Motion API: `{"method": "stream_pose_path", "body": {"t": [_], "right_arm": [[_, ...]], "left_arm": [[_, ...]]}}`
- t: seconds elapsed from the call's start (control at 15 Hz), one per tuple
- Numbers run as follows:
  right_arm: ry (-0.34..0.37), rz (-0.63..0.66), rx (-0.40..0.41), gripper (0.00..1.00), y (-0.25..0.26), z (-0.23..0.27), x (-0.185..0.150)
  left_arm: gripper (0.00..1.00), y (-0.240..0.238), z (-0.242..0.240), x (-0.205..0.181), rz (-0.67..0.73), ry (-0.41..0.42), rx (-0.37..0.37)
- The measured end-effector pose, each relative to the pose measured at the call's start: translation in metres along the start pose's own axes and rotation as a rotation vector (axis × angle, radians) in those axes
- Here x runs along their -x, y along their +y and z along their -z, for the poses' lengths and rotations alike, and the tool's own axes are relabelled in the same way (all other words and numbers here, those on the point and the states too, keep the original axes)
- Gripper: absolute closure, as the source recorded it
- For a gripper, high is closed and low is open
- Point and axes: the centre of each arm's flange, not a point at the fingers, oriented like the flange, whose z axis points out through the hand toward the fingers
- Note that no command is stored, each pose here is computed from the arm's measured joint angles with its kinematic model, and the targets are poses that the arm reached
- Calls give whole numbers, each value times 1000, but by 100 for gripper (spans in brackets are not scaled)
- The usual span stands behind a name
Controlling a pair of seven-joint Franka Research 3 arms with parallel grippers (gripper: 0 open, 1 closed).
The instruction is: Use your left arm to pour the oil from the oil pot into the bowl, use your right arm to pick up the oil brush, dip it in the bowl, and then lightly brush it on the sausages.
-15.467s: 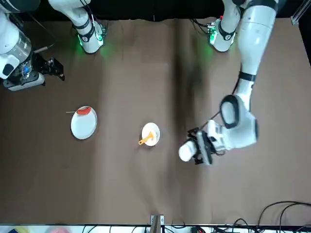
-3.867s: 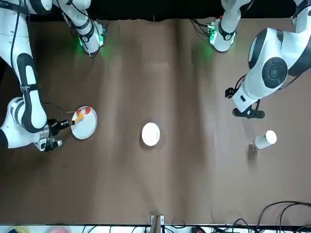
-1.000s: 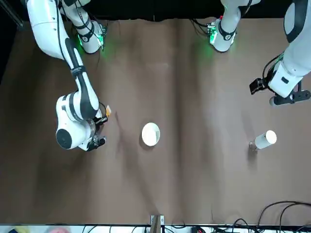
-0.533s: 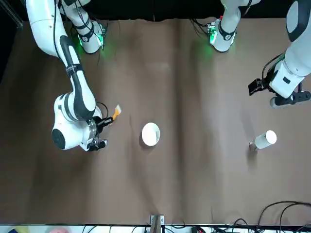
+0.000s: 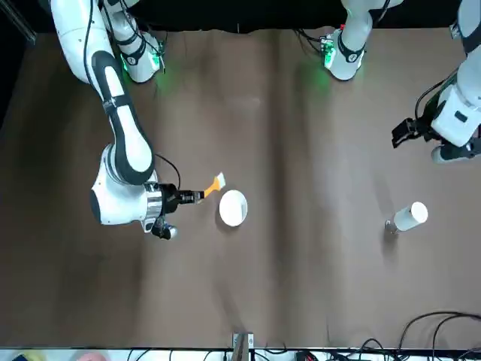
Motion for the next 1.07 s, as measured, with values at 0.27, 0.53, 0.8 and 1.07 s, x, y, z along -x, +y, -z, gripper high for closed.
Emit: {"method": "stream_pose_path", "body": {"t": [0.27, 0.53, 0.8, 1.07], "right_arm": [[153, -110, -61, 96, 19, -45, -5], [224, -152, -37, 96, 33, -70, 1], [227, -153, -35, 96, 31, -73, 2], [265, -148, -30, 96, 26, -75, 2]], "left_arm": [[1, -12, 21, 7, 11, 26, 5], [1, -10, 37, 23, 4, 25, -1], [1, -3, 52, 42, -7, 16, -9], [1, 3, 52, 46, -15, 8, -15]]}}
